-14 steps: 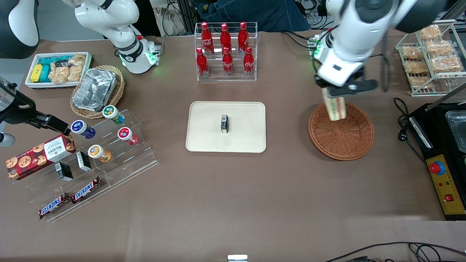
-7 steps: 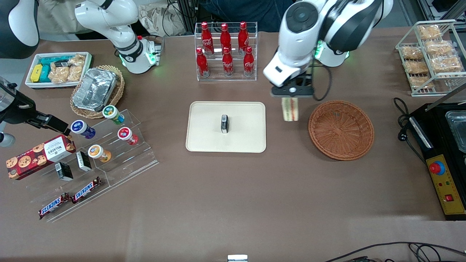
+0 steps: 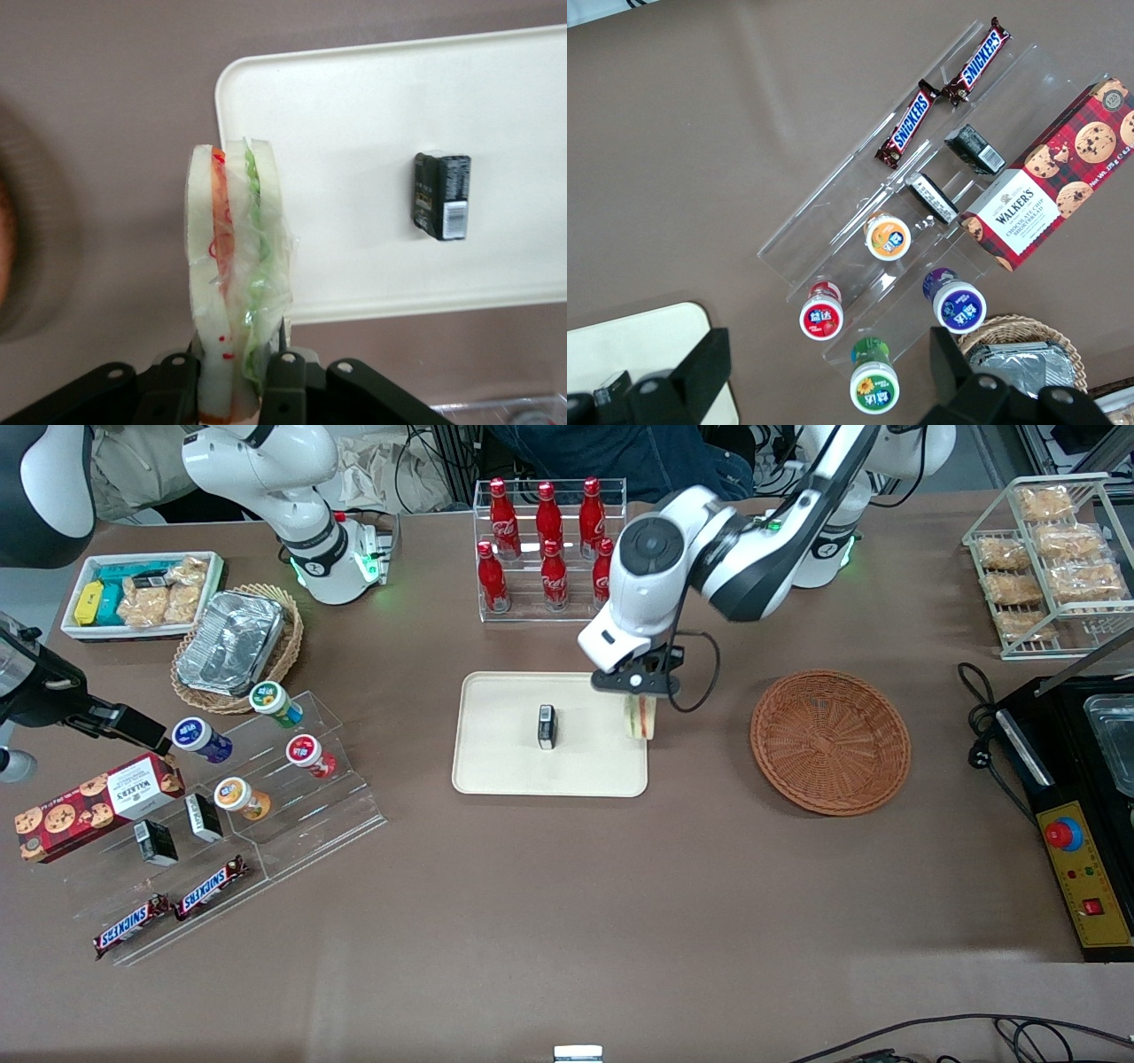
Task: Place sandwich from basket to tray
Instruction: 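Carry the sandwich over to the white tray and lower it, then open the left gripper to release the sandwich on the tray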
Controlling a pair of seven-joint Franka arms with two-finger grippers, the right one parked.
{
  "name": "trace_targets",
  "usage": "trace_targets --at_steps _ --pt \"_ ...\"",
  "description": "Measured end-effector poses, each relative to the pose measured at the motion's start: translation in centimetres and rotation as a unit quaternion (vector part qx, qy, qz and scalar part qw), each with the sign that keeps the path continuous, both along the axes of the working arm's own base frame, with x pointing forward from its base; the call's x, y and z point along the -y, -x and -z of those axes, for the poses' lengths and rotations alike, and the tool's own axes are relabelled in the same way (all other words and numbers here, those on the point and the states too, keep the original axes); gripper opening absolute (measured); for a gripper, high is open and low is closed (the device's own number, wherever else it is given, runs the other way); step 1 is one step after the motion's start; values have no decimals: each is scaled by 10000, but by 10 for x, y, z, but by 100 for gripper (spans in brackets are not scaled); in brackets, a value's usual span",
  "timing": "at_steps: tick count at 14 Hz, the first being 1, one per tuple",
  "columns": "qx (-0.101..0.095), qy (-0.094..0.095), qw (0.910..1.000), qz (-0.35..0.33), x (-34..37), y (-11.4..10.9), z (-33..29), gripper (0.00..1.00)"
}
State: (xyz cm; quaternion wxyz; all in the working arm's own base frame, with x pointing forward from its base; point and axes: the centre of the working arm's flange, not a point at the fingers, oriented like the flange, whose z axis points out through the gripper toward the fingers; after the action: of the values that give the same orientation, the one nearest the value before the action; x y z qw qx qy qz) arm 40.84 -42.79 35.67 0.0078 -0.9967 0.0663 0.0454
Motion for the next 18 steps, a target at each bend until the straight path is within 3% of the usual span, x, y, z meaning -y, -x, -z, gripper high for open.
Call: trace_targets --at_steps 7,12,14,18 --pt "387 -89 9992 109 23 1 75 29" --pt "366 -112 9992 102 19 2 97 32" --pt "356 -151 9992 55 14 -2 101 45" --pt "352 -192 9992 -31 10 -3 102 84"
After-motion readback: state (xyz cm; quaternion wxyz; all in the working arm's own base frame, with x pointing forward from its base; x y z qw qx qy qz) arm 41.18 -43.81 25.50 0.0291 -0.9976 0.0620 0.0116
